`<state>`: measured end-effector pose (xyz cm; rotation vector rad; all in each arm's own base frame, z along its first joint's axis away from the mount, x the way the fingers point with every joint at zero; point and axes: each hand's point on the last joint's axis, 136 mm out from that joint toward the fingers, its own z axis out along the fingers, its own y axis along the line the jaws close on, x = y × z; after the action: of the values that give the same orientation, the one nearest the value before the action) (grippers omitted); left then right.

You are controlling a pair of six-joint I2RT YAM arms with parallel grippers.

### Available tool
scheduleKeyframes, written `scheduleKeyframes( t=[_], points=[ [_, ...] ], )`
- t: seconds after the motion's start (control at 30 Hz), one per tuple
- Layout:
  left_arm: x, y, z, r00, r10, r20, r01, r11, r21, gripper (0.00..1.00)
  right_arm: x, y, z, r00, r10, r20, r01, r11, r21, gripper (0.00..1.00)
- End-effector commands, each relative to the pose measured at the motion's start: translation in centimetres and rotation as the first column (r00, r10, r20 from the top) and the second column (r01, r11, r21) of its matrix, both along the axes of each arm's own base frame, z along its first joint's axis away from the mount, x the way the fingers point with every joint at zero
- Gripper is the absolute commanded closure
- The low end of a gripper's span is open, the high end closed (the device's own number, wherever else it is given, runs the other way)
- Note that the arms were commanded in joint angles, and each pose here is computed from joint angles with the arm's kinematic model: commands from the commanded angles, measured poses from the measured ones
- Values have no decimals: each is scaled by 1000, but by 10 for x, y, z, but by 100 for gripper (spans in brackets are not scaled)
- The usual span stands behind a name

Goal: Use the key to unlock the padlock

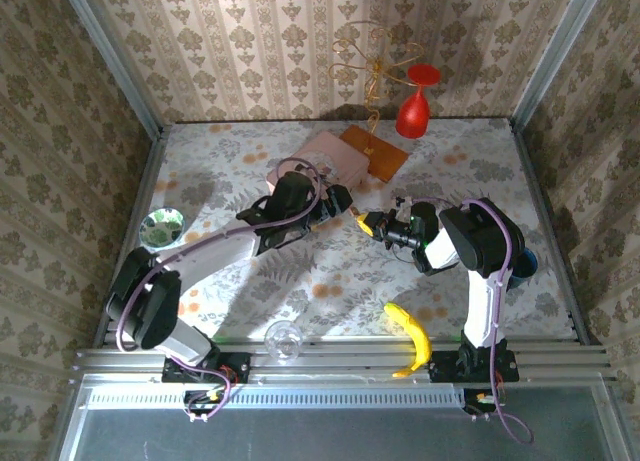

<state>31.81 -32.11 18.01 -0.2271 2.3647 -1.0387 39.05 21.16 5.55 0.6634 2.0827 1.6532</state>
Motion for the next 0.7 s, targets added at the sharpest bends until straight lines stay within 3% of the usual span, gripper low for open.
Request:
scheduleKeyframes(
  t=[0.0,0.2,0.43,0.57,0.6,0.67],
  points=[
    [6,27,3,995,13,101,-32,981,194,0,6,-3,17,999,-40,36,38,998,44,100],
    [41,54,17,972,21,236,-113,918,381,0,12,2,35,996,-54,77,50,997,58,100],
    [80,72,12,975,-49,215,-92,795,600,0,32,1,34,993,-104,59,99,992,82,100],
    [90,75,7,976,-58,209,-88,777,624,0,30,-7,31,990,-135,50,131,989,65,100],
    [93,76,6,977,-58,207,-87,775,626,0,29,-9,29,989,-140,44,137,989,62,98],
    [101,81,5,977,-55,206,-92,763,640,0,24,-15,21,988,-152,19,151,987,48,66]
  ],
)
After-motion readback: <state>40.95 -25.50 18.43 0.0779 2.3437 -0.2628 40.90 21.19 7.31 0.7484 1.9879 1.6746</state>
